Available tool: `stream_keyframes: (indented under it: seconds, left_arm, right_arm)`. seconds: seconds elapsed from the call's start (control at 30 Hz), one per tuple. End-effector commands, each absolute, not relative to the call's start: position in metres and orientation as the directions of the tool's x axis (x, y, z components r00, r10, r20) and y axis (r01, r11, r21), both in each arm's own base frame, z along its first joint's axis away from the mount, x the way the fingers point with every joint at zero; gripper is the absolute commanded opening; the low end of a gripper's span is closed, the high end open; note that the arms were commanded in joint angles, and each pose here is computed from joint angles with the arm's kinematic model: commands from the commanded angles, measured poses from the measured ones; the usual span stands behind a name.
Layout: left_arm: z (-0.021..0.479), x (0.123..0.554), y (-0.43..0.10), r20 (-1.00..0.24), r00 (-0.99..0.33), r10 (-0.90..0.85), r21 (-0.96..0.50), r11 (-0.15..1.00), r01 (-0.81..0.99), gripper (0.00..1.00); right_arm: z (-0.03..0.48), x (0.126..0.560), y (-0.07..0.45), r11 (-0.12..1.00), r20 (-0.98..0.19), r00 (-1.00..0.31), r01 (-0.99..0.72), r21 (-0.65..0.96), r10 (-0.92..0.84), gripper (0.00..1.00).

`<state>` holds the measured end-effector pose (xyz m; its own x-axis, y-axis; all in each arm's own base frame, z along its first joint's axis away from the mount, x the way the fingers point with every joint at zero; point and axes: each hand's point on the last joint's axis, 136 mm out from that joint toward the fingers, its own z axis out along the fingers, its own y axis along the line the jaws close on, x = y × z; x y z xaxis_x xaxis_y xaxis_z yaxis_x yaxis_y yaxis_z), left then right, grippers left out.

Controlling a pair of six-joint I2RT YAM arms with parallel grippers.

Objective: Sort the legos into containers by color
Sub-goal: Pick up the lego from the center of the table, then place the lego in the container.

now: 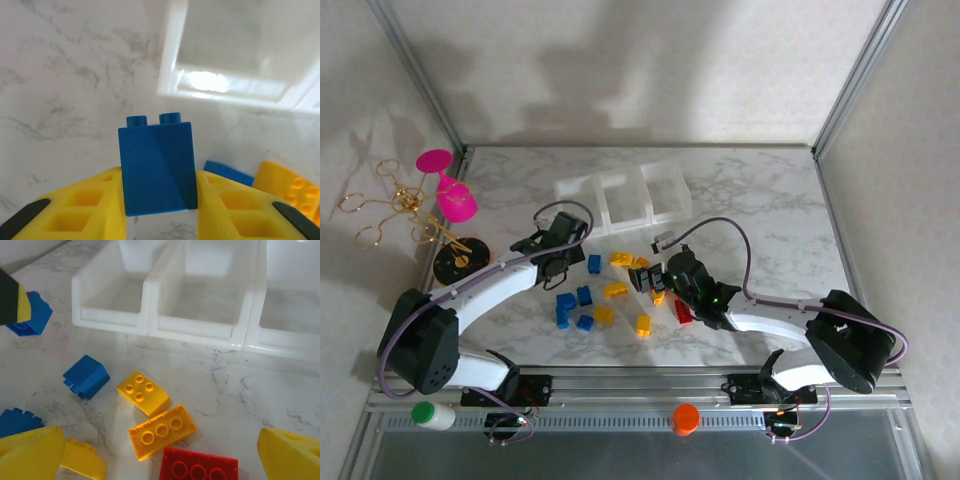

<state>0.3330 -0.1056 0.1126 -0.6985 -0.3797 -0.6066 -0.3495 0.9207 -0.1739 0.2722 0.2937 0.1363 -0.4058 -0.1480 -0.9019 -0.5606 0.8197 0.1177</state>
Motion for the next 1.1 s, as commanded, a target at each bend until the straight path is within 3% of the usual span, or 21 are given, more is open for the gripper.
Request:
stream_keyframes:
  seconds: [0.0,0.17,0.53,0.93,1.07]
  left_arm:
    - [0.142,0.362,-0.103,-0.669,-0.659,-0.342,-0.140,0.930,-0.340,0.35]
    - [0.150,0.411,-0.115,-0.695,-0.651,-0.306,-0.119,0.942,-0.315,0.35]
    - [0.105,0.487,-0.116,-0.675,-0.699,-0.238,0.003,0.946,-0.325,0.34]
    - [0.089,0.502,-0.110,-0.658,-0.722,-0.212,0.047,0.946,-0.320,0.50]
    - [0.104,0.497,-0.110,-0.661,-0.719,-0.215,0.026,0.951,-0.309,0.50]
  right_arm:
    - [0.162,0.282,0.301,0.815,-0.911,-0.403,-0.555,0.168,-0.087,0.99]
    - [0.172,0.304,0.296,0.835,-0.915,-0.398,-0.521,0.174,-0.057,0.99]
    - [0.152,0.311,0.282,0.863,-0.922,-0.379,-0.490,0.123,-0.084,0.99]
    - [0.147,0.310,0.284,0.857,-0.921,-0.381,-0.500,0.126,-0.087,0.99]
    - [0.152,0.311,0.284,0.858,-0.924,-0.373,-0.498,0.124,-0.083,0.99]
